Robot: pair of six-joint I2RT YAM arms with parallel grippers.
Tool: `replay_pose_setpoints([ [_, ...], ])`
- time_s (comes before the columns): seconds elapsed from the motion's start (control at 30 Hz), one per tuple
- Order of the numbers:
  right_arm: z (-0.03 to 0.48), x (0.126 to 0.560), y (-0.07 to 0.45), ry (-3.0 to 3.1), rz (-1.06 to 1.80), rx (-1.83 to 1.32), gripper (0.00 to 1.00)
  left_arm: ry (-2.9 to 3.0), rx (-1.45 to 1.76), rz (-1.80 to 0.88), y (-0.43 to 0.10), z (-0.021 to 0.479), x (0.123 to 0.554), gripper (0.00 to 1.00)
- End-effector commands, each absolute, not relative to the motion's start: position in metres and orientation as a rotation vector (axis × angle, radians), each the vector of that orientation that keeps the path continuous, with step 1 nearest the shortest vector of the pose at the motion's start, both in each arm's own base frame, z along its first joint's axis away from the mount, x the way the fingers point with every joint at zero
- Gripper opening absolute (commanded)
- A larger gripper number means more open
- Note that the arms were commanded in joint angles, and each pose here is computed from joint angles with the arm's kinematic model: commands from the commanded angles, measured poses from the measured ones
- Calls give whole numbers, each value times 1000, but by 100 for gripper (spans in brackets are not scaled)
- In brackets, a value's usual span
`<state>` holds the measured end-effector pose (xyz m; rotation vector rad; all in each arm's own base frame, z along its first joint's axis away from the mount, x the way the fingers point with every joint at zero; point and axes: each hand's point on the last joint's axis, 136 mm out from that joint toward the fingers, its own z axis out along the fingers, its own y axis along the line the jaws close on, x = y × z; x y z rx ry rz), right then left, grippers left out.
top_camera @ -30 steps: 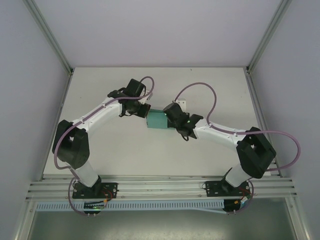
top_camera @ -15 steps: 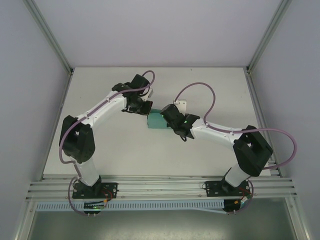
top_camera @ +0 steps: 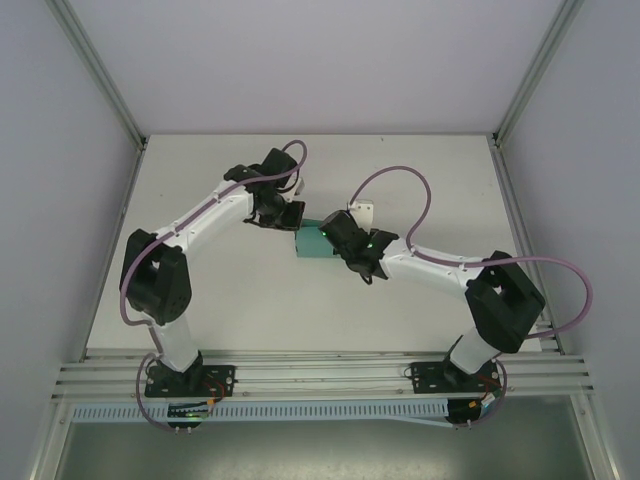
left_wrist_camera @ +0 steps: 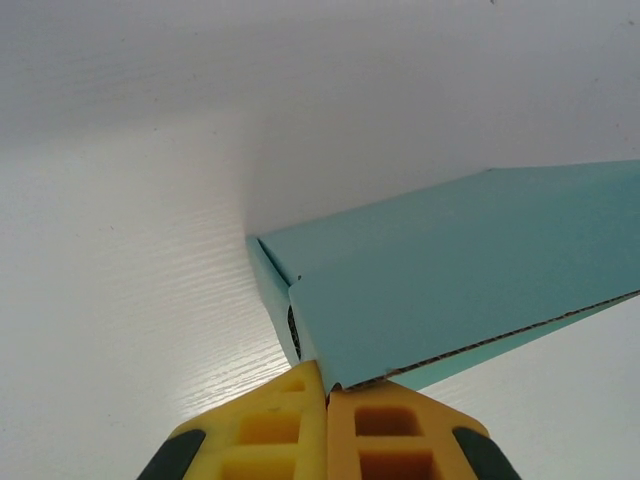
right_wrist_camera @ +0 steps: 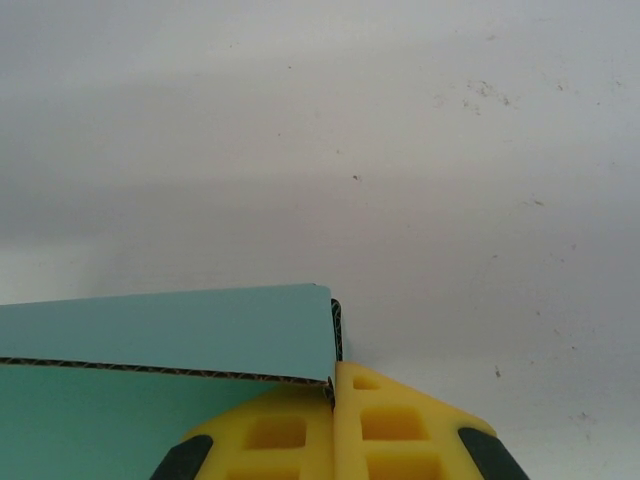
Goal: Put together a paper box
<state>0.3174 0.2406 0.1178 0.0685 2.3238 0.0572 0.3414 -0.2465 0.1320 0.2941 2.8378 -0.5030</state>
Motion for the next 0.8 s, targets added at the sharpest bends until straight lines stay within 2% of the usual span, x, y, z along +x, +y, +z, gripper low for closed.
replay_pose_setpoints([
  [0.0, 54, 277, 226, 2552, -71, -34, 0, 3033, 267, -578, -252, 96, 304, 0],
  [0.13, 53, 277, 224, 2548, -84, -30, 0, 3057, 280, -552, -250, 92, 303, 0],
  [0.27, 53, 276, 222, 2545, -92, -33, 0, 3115, 259, -471, -237, 67, 292, 0],
  [0.33, 52, 276, 220, 2551, -110, -36, 0, 3133, 258, -516, -239, 65, 287, 0],
  [0.57, 50, 275, 219, 2558, -119, -36, 0, 3105, 281, -548, -248, 102, 308, 0],
  [0.77, 54, 276, 218, 2550, -111, -35, 0, 3095, 264, -543, -247, 113, 318, 0],
])
